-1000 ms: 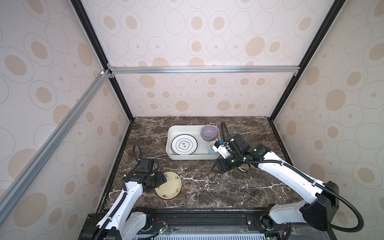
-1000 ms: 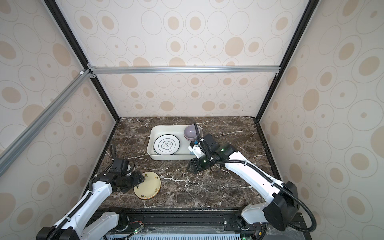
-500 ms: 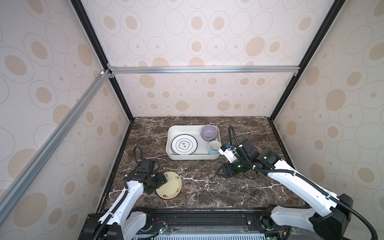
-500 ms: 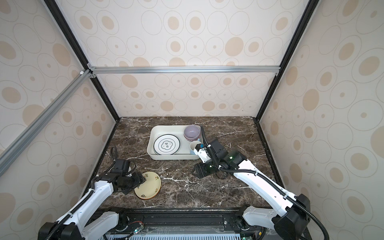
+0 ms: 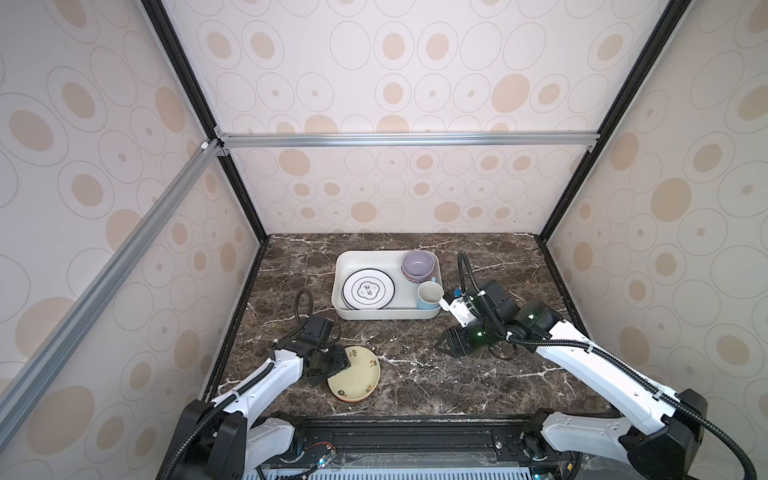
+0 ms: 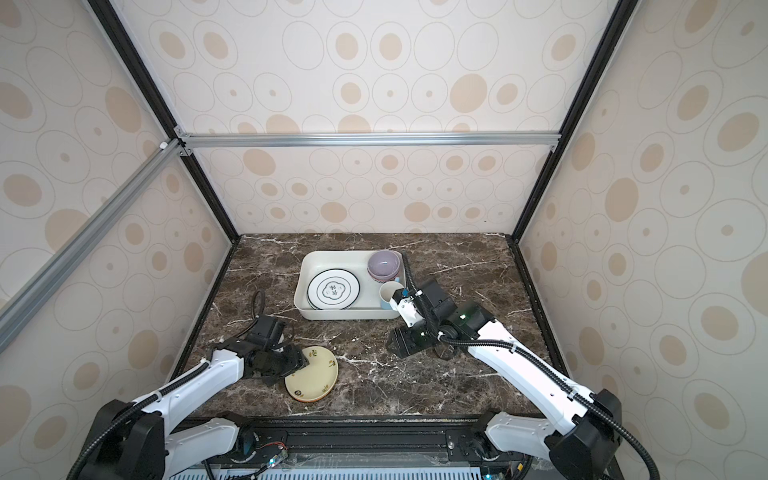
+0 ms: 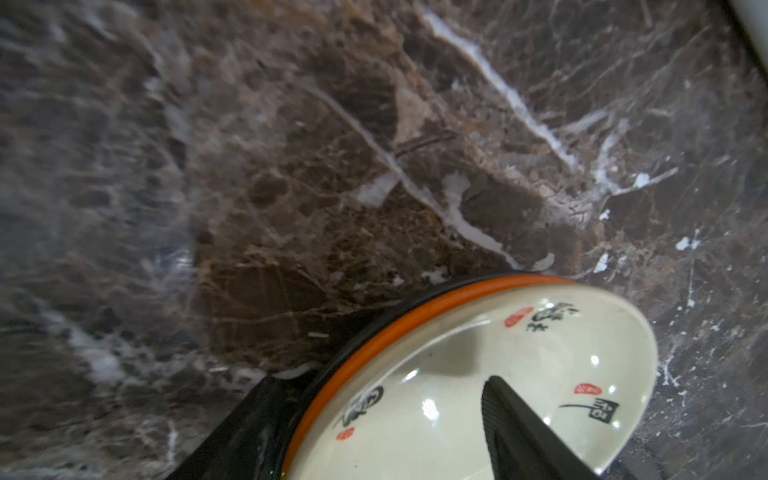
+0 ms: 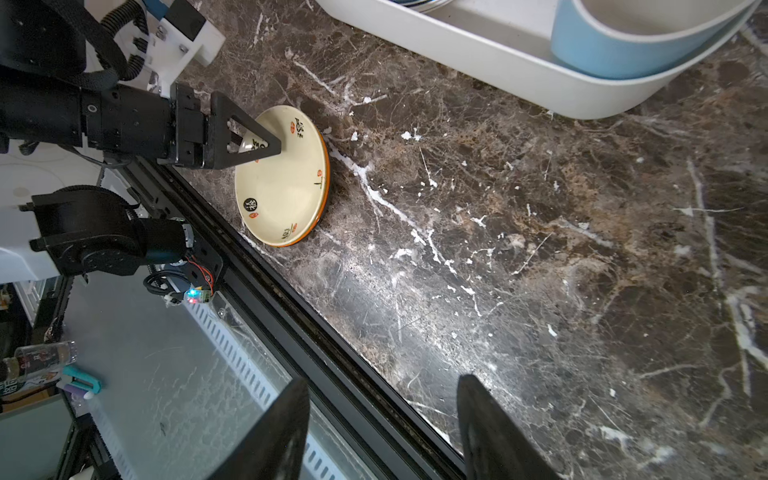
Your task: Place the mixed dishes into the plastic bin
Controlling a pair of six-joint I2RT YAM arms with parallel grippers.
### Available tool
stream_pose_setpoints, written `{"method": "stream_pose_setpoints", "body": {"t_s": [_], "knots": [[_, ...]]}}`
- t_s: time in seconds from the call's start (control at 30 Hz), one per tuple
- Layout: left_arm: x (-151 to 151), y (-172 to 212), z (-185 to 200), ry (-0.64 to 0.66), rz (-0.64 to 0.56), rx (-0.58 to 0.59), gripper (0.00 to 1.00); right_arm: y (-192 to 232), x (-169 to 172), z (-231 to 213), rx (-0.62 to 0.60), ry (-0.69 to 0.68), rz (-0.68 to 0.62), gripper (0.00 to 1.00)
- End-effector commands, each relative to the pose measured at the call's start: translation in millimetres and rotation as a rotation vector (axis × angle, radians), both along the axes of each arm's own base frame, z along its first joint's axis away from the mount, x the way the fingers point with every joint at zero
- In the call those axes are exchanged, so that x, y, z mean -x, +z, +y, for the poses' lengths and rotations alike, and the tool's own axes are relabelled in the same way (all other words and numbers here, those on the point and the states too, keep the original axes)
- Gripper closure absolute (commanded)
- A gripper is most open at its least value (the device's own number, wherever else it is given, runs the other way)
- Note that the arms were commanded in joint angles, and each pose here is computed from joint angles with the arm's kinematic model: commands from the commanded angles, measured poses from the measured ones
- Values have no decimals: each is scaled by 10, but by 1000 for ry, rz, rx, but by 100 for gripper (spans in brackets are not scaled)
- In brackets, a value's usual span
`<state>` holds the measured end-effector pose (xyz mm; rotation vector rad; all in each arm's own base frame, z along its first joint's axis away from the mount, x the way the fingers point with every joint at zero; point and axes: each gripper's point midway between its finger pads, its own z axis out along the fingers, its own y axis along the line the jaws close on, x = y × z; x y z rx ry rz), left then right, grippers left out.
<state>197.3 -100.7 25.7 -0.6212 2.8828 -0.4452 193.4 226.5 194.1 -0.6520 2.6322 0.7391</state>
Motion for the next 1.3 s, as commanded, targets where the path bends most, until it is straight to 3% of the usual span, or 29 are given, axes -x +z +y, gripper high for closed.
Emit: {"method": "stream_pose_setpoints", "body": {"t_s": [0.0, 0.47, 0.8, 1.27], "knots": [[-264, 183, -233, -1, -65, 46, 25, -9, 25, -62, 26, 0, -7, 40], [-524, 349, -610, -91, -114, 64, 38, 32, -31, -101, 49, -1, -7, 40], [-307, 408, -374, -111, -124, -33, 34, 55, -48, -102, 61, 3, -6, 40], [108, 26, -299, -133, -37, -3, 31, 145, -107, -11, 43, 15, 2, 40]]}}
